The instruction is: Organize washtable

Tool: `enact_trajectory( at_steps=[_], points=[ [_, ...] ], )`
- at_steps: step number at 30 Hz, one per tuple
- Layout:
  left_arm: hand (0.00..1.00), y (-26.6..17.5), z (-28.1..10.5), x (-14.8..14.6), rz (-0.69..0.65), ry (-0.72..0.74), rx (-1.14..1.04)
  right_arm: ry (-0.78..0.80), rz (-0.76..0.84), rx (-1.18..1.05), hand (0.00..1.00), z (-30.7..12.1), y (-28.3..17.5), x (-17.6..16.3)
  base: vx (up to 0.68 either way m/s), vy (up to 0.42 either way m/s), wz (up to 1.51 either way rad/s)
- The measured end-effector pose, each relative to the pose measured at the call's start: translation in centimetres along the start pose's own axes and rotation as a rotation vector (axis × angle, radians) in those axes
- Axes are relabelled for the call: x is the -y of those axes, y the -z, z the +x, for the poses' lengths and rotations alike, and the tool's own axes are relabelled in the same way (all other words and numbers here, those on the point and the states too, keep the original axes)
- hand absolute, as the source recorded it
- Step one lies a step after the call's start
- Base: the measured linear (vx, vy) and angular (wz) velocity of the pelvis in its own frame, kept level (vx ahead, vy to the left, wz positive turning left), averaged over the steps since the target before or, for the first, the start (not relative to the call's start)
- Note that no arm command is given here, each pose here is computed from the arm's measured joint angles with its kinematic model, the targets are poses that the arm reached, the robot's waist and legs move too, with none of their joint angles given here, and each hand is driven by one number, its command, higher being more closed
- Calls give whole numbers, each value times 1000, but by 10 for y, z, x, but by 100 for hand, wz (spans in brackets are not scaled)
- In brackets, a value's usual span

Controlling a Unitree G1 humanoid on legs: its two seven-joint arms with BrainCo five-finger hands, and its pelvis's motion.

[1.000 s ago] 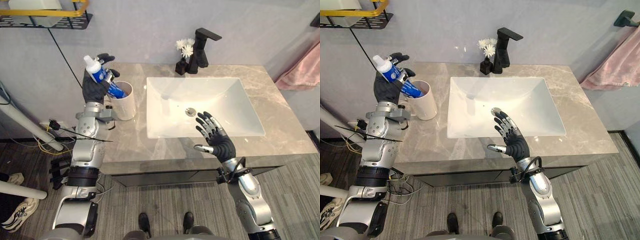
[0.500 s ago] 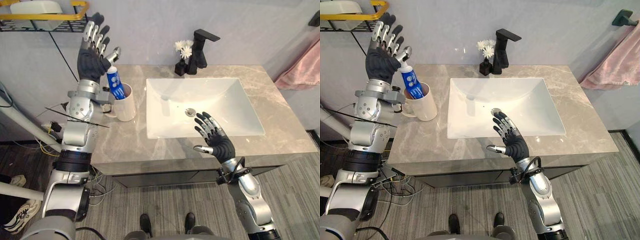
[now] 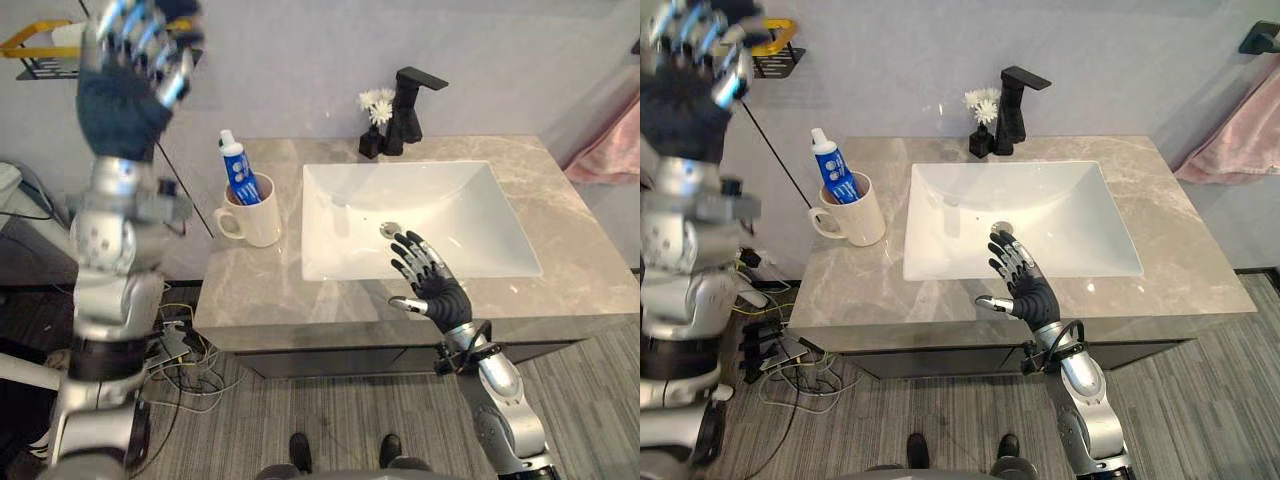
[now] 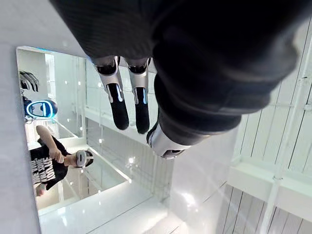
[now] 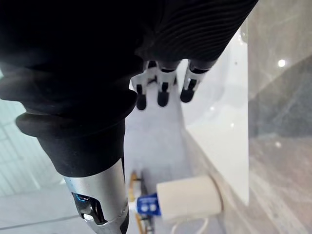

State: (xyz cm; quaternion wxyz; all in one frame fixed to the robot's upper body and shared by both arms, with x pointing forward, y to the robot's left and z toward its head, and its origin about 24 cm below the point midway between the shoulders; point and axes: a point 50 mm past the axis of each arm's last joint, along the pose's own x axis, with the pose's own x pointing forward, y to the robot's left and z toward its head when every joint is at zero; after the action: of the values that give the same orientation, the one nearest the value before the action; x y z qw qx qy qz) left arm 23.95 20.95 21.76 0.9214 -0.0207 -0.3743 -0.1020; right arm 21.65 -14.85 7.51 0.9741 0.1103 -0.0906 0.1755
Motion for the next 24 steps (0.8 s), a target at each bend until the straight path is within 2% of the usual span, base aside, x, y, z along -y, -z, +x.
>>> enact_trajectory(
  at_steps=[4,12,24],
  points=[
    [100,18,-38,16,-102,-10,-135,37,5,-1,0,-6,2,5,-41,1,5],
    [100,38,-63,31,-201,-21,-275,48,1,-32,0,-10,5,7,-13,8,3],
    [100,63,-67,32,-133,-11,-391,47,-30,37,0,-8,-13,6,31,-9,-6]
  ],
)
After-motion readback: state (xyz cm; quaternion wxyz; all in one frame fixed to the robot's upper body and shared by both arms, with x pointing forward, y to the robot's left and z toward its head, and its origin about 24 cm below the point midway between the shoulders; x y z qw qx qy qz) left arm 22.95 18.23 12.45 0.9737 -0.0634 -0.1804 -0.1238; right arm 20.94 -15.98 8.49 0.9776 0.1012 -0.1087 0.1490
